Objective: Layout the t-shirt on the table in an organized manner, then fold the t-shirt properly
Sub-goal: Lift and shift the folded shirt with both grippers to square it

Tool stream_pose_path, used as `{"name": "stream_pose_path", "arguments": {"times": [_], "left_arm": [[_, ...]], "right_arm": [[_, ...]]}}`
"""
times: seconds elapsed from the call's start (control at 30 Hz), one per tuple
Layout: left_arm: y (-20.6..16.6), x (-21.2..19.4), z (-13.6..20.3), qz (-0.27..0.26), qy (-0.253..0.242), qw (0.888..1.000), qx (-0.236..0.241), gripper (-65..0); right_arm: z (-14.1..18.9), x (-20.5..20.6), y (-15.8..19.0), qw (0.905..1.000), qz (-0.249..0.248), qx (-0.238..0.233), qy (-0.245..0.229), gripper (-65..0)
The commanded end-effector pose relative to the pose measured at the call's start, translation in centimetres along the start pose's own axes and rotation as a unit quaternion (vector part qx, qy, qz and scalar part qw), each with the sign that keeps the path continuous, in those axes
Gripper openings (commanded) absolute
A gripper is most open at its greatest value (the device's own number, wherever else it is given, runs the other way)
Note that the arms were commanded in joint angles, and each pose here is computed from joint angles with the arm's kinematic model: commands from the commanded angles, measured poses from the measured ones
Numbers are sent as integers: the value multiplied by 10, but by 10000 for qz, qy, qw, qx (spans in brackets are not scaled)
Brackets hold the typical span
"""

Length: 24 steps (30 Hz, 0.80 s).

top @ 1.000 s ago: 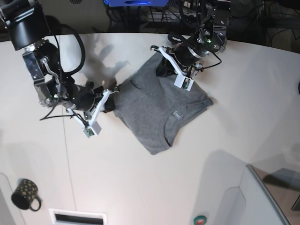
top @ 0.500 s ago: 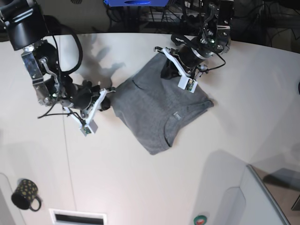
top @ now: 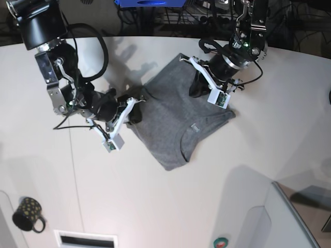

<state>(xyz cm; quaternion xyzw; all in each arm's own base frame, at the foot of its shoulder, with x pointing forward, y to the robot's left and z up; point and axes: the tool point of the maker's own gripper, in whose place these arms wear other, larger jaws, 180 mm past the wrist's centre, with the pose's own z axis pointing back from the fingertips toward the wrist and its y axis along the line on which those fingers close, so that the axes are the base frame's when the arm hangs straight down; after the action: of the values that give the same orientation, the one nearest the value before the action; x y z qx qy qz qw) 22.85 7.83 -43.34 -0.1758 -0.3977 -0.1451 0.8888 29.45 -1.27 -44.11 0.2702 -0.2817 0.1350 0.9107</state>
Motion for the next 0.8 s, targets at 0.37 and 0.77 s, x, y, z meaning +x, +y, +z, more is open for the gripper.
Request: {"name": "stream_pose_path", "arguments": {"times": [0.37,0.77], "left_arm": [[4,-4,-8,145,-9,9999,-26,-650],[57,-7,10,352,-34,9972,653,-650]], "right_arm": [[-7,6,-24,9991,-200,-208,-303,-633],[6,57,-17,9977,363,-248,-524,-633]]}}
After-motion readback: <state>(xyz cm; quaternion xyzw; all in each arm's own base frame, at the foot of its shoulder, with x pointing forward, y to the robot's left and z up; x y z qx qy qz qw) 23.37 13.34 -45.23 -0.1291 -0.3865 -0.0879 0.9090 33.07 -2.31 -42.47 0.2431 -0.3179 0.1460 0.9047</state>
